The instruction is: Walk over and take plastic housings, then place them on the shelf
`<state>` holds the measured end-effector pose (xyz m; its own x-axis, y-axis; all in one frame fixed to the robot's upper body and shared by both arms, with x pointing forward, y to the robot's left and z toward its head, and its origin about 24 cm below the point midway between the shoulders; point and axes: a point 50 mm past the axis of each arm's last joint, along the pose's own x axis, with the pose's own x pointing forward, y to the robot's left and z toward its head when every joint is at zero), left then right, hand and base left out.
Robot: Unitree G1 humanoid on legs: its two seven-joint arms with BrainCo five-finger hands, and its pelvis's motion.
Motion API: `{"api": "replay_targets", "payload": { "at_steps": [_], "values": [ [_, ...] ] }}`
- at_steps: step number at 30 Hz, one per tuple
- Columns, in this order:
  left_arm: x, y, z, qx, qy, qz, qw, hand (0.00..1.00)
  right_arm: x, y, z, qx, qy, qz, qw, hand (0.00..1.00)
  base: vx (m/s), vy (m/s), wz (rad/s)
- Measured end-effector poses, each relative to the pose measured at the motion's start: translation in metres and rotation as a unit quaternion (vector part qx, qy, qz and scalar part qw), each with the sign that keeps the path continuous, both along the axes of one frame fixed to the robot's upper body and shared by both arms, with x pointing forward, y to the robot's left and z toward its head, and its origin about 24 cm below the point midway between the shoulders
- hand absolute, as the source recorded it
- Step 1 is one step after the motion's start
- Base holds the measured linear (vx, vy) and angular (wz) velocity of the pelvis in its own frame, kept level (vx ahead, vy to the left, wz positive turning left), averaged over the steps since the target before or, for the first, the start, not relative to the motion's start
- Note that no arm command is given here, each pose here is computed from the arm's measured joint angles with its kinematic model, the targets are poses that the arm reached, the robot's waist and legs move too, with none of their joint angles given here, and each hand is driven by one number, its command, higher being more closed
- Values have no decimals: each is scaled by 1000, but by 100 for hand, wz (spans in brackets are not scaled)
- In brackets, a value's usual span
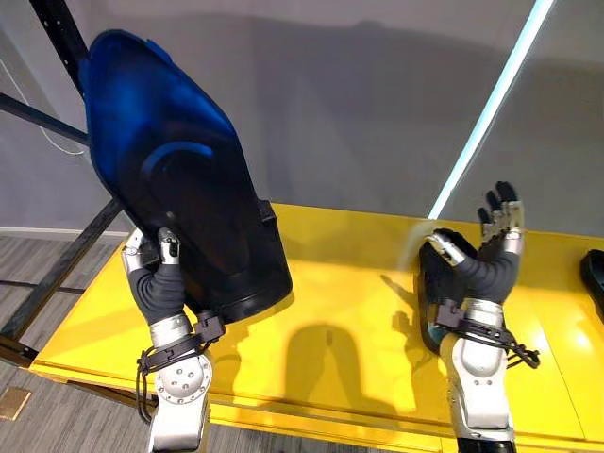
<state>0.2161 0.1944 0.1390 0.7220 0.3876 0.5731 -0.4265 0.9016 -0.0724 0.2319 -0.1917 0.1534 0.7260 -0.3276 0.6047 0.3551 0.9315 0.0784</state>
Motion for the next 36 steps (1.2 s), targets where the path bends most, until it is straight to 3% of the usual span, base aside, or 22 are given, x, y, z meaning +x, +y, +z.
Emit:
{"api": "replay_targets", "payload": {
  "at_steps": [6, 13, 23, 30, 36],
  "values": [
    [5, 38, -28, -52, 79, -29, 995, 100, -22, -3, 21, -38, -46, 18, 998, 0, -4, 43, -18],
    [0, 77, -45, -45, 166, -62, 983, 100, -41, -23, 12, -45, -17, 0, 999, 0, 0, 43, -10],
    [0, 91, -56, 12, 246, -114, 962, 100, -53, -24, 5, -55, 9, 6, 998, 0, 49, 4, -8],
    [4, 92, -82, 34, 338, -149, 929, 100, -56, -24, -1, -62, 30, 16, 997, 0, -1, 0, 0],
    [7, 99, -92, 69, 382, -138, 911, 100, -57, -23, -4, -66, 38, 23, 997, 0, -21, -4, -10]
  ]
}}
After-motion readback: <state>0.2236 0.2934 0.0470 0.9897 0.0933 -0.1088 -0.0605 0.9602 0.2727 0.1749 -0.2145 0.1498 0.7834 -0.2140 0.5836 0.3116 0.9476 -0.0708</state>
